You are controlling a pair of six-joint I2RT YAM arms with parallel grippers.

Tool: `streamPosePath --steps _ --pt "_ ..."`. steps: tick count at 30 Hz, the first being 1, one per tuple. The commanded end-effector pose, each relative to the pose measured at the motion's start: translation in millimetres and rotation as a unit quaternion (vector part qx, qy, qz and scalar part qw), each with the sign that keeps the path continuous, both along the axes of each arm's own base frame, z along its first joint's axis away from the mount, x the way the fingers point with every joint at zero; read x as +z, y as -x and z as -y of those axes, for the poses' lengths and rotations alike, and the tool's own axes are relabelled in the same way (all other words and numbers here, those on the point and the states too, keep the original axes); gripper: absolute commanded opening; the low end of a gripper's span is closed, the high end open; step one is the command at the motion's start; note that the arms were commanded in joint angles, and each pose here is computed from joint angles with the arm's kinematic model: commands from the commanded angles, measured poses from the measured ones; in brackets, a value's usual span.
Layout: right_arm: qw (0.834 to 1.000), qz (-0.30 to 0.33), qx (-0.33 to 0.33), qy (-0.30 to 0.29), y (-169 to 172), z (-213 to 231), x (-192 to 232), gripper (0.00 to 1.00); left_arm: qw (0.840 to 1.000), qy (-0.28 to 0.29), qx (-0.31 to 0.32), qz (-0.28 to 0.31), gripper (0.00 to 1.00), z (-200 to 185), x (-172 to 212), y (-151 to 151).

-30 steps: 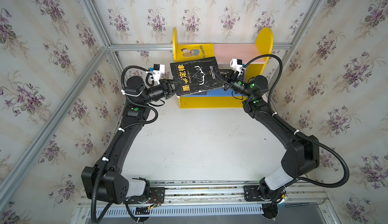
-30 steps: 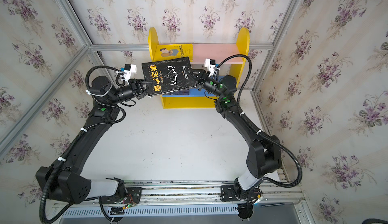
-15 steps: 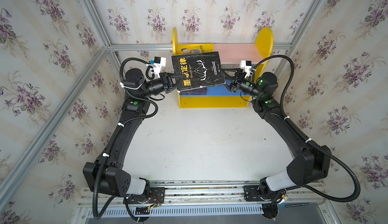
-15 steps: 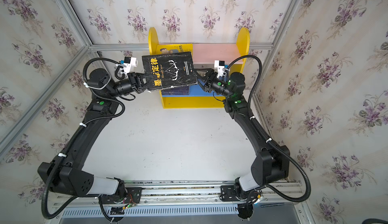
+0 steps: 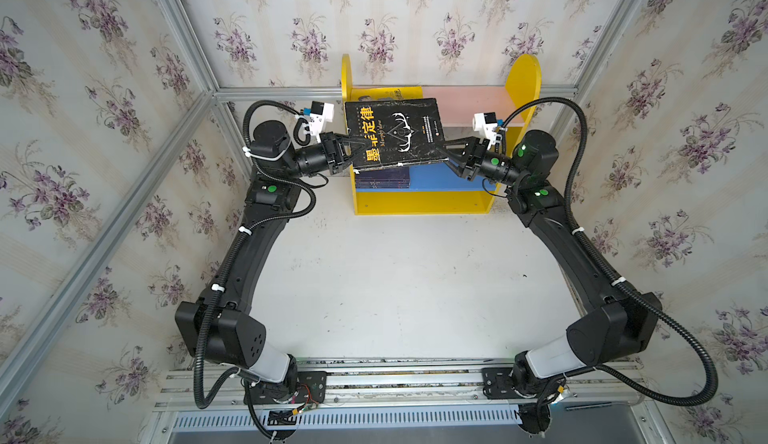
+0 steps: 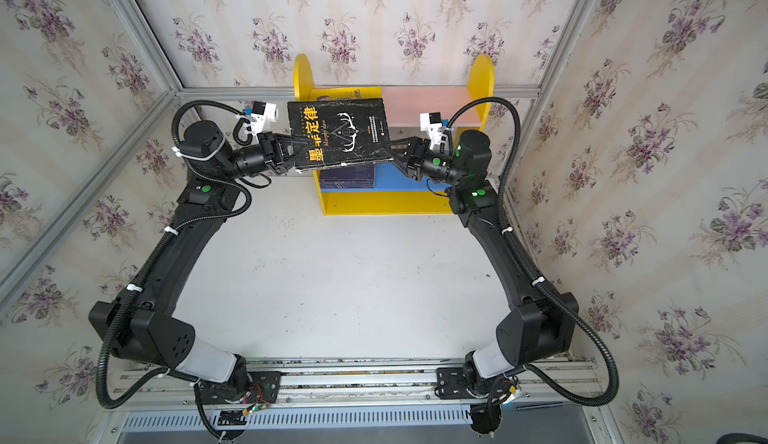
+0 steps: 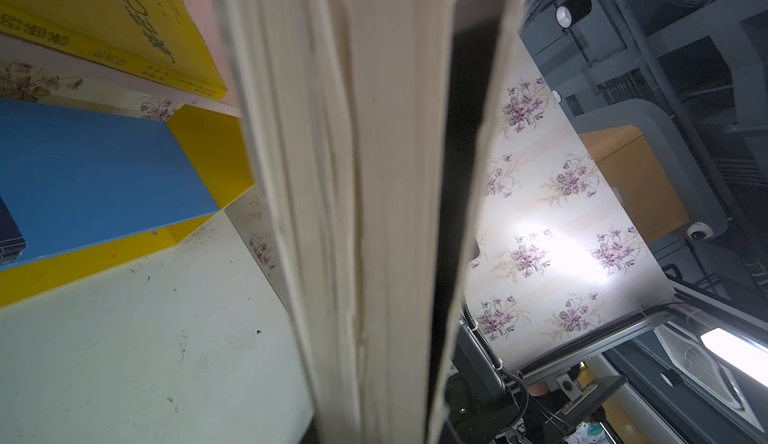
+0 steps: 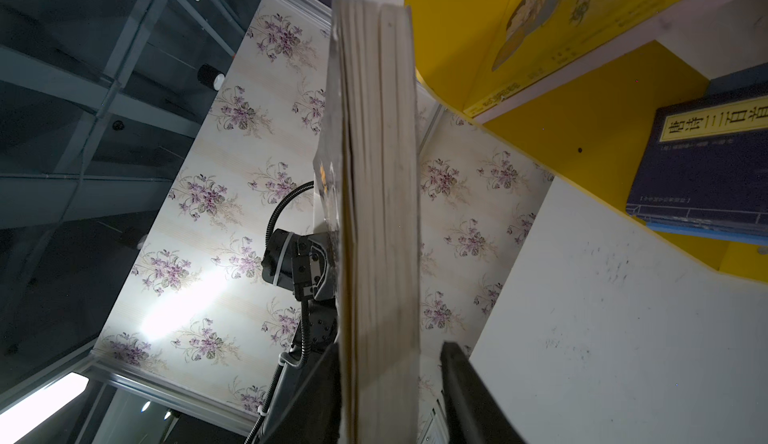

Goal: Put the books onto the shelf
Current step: 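Raise the black paperback with both grippers above the pink upper shelf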

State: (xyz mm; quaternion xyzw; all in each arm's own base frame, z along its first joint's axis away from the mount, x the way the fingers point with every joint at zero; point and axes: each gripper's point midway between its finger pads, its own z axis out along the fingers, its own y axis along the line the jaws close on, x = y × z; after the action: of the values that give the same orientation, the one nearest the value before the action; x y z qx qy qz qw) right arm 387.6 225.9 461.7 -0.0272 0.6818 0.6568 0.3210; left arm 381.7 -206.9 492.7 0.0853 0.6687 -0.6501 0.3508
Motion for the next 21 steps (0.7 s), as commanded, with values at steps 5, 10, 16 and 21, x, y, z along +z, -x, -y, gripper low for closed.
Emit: streamPosePath --steps 5,10,16,21 --pt "0.999 0.028 0.038 -0.012 2 -7 17 0.41 1.0 0.008 -0.01 0.027 0.1 2 16 -1" --pt "0.999 0.032 0.041 -0.012 0 -8 22 0.27 1.0 0.012 -0.014 0.023 0.1 4 20 -11" --pt "0.999 0.042 -0.014 -0.016 -24 -2 37 0.13 0.999 0.016 0.005 0.028 0.23 3 34 -29" --pt "0.996 0.063 -0.051 -0.037 -46 2 65 0.12 0.998 0.029 0.054 0.025 0.42 -20 47 -52"
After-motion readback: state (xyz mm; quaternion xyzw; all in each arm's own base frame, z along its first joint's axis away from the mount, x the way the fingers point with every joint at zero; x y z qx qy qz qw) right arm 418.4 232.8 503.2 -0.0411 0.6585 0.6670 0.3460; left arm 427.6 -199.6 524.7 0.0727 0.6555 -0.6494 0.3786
